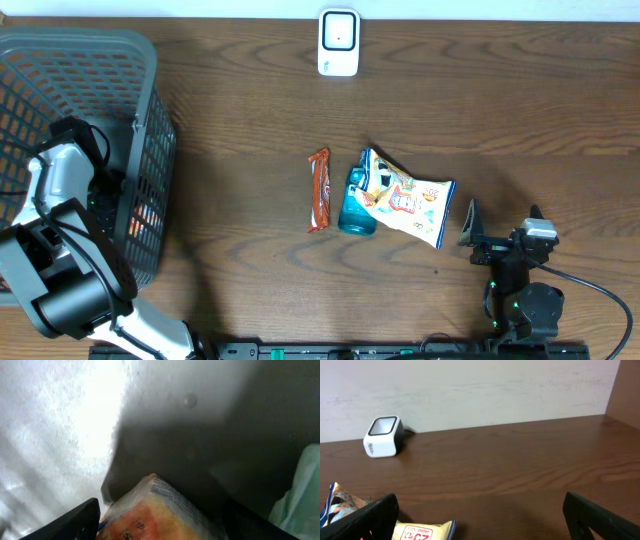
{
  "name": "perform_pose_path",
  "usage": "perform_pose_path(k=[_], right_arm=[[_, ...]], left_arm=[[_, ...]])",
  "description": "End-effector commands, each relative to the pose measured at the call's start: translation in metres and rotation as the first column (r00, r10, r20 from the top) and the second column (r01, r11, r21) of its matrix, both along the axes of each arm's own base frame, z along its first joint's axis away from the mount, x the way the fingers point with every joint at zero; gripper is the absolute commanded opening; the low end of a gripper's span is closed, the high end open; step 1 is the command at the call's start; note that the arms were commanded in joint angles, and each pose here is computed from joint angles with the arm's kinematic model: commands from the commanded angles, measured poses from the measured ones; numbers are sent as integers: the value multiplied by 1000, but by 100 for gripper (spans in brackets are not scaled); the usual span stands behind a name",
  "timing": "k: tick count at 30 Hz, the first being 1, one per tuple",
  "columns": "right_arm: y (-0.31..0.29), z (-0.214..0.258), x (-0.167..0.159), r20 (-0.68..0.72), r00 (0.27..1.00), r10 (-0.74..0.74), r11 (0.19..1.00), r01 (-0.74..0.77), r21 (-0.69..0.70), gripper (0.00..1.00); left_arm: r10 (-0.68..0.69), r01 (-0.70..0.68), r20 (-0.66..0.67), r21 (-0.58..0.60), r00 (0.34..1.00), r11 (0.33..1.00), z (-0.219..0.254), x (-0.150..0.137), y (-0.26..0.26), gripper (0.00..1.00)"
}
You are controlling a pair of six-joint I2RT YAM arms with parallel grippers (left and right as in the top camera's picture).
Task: Scan the item barcode
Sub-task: 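Move the left gripper back into the basket, then grasp the small orange snack pack and place it left of the bar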
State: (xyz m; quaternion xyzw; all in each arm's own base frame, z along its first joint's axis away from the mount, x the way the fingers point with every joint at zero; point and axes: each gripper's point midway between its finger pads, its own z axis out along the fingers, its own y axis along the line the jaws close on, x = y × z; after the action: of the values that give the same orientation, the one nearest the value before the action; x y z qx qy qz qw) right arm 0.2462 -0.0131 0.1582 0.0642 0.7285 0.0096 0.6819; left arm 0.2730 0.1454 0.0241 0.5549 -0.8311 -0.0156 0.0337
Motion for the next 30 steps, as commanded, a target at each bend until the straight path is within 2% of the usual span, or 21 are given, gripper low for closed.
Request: perform_pose_path(k=[1,2,6,8,10,14,21,25,30], right_arm=[[-1,0,0,1,1000,-5,1000,5,12,99],[-1,0,0,1,1000,-5,1000,5,12,99],[-1,0,0,1,1000,-5,1000,5,12,99],[-1,0,0,1,1000,-5,1000,5,12,99],[-1,0,0,1,1000,-5,1000,5,12,99],[-1,0,0,1,1000,-5,1000,5,12,99],[-1,0,0,1,1000,-5,1000,5,12,99],[-1,0,0,1,1000,-5,1000,5,12,99],[-1,0,0,1,1000,-5,1000,5,12,99]], left_arm=[[-10,1,-145,-59,989,998,-25,-33,-18,78],[-11,2,-149,-61,989,998,-24,-33,-19,78],[-11,1,-159,-66,987,998,-23,-36,-20,54],[-10,0,-159,-61,987,998,-20,-37,-19,47],[-9,2,-146,-45,989,999,-14,-34,-14,46],[22,-19,-71,39,997,999,27,-18,12,42],[63,-101,207,179,976,979,144,6,45,42],[39,-147,404,239,914,960,214,6,39,42],[37,-200,627,192,778,961,281,-9,1,42]])
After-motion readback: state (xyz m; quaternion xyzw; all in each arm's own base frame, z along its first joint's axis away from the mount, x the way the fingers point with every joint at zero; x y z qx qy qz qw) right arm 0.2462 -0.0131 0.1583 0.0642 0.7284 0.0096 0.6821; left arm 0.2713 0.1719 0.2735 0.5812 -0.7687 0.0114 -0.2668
